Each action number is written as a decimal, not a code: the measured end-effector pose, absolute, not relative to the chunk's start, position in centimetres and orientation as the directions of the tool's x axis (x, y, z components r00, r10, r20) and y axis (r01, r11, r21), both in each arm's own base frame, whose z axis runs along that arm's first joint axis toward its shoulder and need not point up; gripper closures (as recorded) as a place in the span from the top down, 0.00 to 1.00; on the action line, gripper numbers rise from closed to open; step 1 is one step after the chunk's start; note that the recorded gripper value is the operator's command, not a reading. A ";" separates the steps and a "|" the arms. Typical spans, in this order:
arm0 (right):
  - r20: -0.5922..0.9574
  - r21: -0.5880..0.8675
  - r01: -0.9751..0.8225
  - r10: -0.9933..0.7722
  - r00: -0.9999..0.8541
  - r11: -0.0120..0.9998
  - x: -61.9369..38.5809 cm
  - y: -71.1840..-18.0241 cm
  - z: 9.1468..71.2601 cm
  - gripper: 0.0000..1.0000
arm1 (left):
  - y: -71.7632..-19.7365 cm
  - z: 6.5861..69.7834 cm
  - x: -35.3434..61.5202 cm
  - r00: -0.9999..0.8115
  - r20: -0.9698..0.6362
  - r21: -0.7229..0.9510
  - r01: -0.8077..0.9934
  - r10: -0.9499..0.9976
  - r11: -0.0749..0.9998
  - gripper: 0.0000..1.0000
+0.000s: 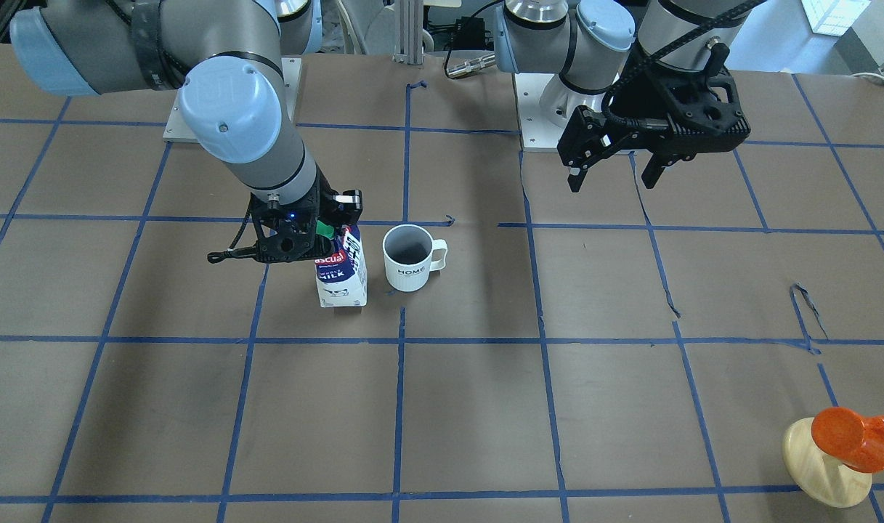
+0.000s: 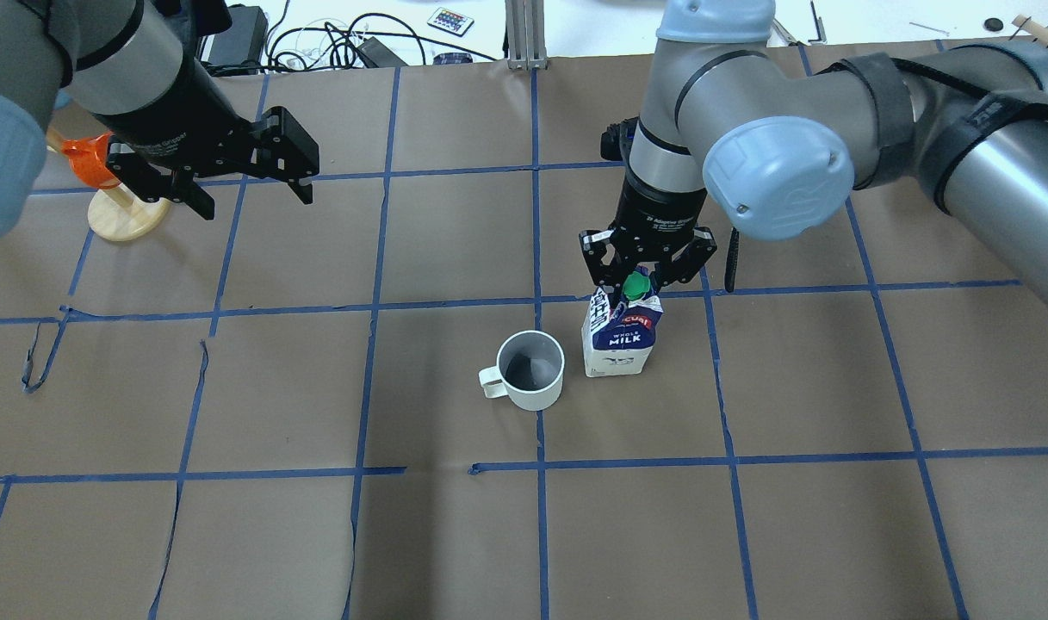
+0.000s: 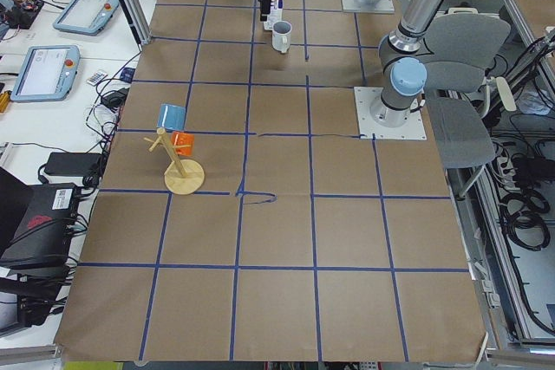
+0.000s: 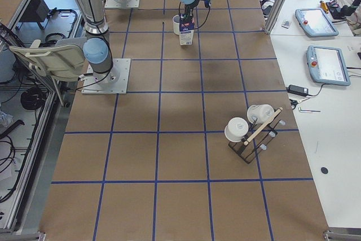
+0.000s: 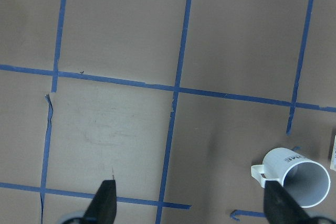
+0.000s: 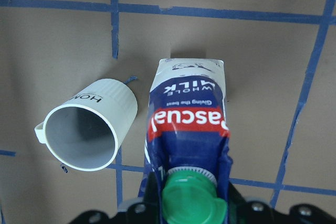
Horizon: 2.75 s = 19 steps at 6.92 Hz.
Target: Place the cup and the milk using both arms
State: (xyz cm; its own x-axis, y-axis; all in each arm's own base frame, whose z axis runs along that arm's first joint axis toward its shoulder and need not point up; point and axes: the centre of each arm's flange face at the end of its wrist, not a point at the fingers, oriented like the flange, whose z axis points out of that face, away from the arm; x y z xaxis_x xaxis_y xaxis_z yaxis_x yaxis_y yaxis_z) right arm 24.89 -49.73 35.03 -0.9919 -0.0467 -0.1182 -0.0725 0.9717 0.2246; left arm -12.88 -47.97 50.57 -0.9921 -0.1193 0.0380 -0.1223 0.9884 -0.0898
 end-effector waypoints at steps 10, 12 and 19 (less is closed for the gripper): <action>-0.105 0.253 0.006 0.034 -0.994 0.967 27.0 -48.8 34.5 1.00 | -48.0 50.4 -12.8 -0.992 0.045 -0.085 -0.124 -0.120 0.989 1.00; -0.101 0.228 0.010 0.034 -0.994 0.974 26.4 -49.2 35.7 1.00 | -48.0 50.4 -12.8 -0.992 0.045 -0.085 -0.123 -0.120 0.989 1.00; -0.033 0.063 0.096 0.098 -0.995 0.993 13.8 -48.4 48.8 1.00 | -48.0 50.4 -12.8 -0.992 0.047 -0.085 -0.123 -0.120 0.989 1.00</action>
State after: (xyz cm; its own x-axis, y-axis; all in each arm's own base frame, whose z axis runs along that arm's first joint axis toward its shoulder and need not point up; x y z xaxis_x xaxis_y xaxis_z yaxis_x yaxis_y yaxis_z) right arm 13.82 -48.42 48.75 -0.9946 0.0979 -0.0335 0.0957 0.9934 0.0625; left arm -12.82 -47.95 50.42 -0.9917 -0.1197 0.0468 -0.1233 0.9887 -0.0853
